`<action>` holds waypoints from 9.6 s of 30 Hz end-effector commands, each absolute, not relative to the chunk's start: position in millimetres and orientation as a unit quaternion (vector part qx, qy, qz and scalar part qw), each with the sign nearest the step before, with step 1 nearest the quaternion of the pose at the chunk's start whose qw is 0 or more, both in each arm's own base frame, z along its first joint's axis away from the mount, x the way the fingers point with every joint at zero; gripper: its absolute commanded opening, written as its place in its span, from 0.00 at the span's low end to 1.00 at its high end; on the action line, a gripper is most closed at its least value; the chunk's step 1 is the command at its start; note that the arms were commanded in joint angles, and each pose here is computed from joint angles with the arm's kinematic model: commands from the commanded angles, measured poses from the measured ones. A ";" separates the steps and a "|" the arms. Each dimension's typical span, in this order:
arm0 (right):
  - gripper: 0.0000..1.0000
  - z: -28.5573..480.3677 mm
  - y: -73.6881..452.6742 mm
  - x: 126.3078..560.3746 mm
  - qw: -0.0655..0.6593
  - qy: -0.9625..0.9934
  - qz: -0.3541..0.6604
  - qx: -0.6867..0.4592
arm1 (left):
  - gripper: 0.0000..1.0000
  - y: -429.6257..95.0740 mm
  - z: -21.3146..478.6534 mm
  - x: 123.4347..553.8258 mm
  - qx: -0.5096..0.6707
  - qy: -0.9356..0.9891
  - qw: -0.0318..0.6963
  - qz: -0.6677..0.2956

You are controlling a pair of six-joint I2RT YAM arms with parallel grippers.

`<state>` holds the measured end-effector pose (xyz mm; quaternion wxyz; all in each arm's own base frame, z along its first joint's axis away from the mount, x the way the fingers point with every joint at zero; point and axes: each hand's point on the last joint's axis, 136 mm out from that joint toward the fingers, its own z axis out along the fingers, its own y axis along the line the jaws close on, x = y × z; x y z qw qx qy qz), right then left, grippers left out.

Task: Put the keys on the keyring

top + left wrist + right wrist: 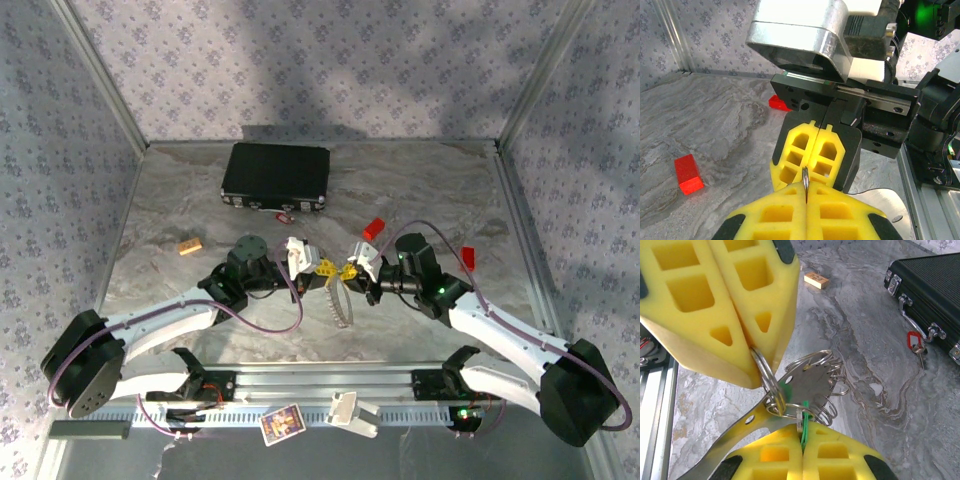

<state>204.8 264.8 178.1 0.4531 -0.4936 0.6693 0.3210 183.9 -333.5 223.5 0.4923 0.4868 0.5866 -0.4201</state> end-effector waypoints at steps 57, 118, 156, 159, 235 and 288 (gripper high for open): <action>0.00 238.4 397.1 223.1 0.489 0.600 0.311 -0.552 | 0.68 -75.9 267.0 299.2 -0.208 0.738 0.615 -0.183; 0.33 109.1 235.2 223.5 0.273 0.785 0.086 -0.549 | 0.67 -121.4 236.2 319.3 -0.096 0.804 0.552 -0.198; 0.37 37.3 231.7 246.6 0.107 0.988 0.105 0.029 | 0.67 -166.2 191.2 332.0 -0.062 0.840 0.497 -0.207; 0.37 36.0 233.3 242.4 0.103 0.989 0.105 0.029 | 0.67 -165.1 190.7 331.9 -0.063 0.841 0.497 -0.205; 0.00 224.2 297.2 227.6 0.367 0.743 0.258 -0.497 | 0.47 -226.6 252.2 254.9 0.394 0.692 0.564 -0.218; 0.00 211.2 306.8 188.6 0.337 0.677 0.287 -0.588 | 0.26 -295.9 207.1 190.8 0.567 0.567 0.469 -0.369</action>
